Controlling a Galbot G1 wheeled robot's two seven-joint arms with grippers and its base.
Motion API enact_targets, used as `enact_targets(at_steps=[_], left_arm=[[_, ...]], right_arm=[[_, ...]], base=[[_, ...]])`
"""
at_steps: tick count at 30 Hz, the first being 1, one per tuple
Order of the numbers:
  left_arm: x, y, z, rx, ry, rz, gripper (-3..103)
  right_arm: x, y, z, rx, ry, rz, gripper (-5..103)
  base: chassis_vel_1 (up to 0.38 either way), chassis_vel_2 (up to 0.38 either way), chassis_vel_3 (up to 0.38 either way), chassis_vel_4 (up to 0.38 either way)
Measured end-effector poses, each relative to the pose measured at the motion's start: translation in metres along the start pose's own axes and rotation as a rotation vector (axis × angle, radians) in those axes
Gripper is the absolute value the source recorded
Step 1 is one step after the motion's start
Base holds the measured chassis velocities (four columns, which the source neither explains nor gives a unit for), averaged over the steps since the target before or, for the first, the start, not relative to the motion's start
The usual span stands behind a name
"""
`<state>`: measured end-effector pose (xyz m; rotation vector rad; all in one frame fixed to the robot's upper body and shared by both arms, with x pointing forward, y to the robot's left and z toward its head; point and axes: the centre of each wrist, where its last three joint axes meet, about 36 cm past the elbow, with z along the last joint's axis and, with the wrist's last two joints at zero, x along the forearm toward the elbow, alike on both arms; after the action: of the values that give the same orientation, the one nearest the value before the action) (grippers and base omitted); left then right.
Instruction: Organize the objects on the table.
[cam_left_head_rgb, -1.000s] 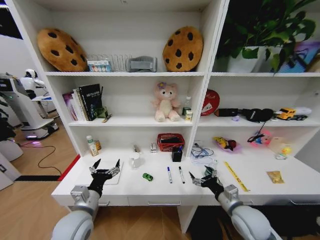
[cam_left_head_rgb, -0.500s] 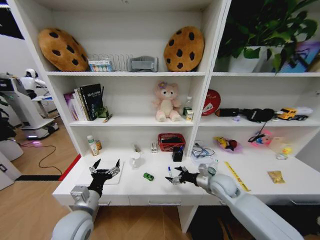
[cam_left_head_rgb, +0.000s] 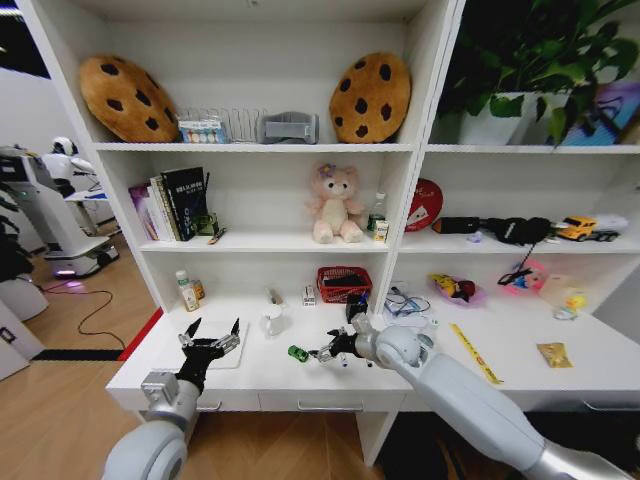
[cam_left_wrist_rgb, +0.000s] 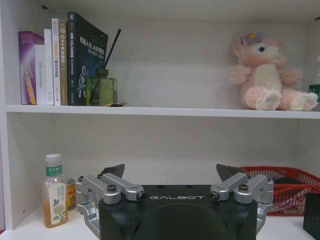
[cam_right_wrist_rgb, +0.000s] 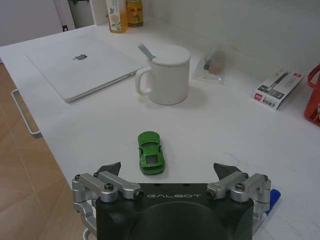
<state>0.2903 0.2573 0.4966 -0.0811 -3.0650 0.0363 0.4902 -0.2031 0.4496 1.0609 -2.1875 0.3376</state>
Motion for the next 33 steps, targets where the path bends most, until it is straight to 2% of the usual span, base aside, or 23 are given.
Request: enact_targets(at_steps=[6, 9, 10, 12, 14, 15, 16, 17, 33], left_arm=[[0.000, 0.000, 0.000, 0.000, 0.000, 0.000, 100], [0.000, 0.000, 0.000, 0.000, 0.000, 0.000, 100], [0.000, 0.000, 0.000, 0.000, 0.000, 0.000, 100], [0.000, 0.000, 0.000, 0.000, 0.000, 0.000, 100], [0.000, 0.000, 0.000, 0.000, 0.000, 0.000, 100], [0.000, 0.000, 0.000, 0.000, 0.000, 0.000, 100], [0.000, 0.000, 0.000, 0.000, 0.000, 0.000, 100], [0.000, 0.000, 0.000, 0.000, 0.000, 0.000, 100], [0.000, 0.000, 0.000, 0.000, 0.000, 0.000, 100]], right_arm=[[-0.017, -0.003, 0.013, 0.000, 0.038, -0.041, 100], [-0.041, -0.005, 0.023, 0.058, 0.102, -0.056, 100], [-0.041, -0.005, 0.023, 0.058, 0.102, -0.056, 100], [-0.053, -0.003, 0.019, 0.108, 0.121, -0.078, 100], [-0.053, -0.003, 0.019, 0.108, 0.121, -0.078, 100], [-0.056, -0.002, 0.016, 0.131, 0.123, -0.087, 100], [-0.059, -0.002, 0.007, 0.184, 0.115, -0.107, 100], [-0.059, -0.002, 0.003, 0.195, 0.114, -0.110, 100], [-0.100, 0.003, -0.023, 0.182, 0.042, -0.147, 100]], base=[[0.000, 0.000, 0.000, 0.000], [0.000, 0.000, 0.000, 0.000], [0.000, 0.000, 0.000, 0.000], [0.000, 0.000, 0.000, 0.000], [0.000, 0.000, 0.000, 0.000], [0.000, 0.000, 0.000, 0.000], [0.000, 0.000, 0.000, 0.000], [0.000, 0.000, 0.000, 0.000], [0.000, 0.000, 0.000, 0.000]])
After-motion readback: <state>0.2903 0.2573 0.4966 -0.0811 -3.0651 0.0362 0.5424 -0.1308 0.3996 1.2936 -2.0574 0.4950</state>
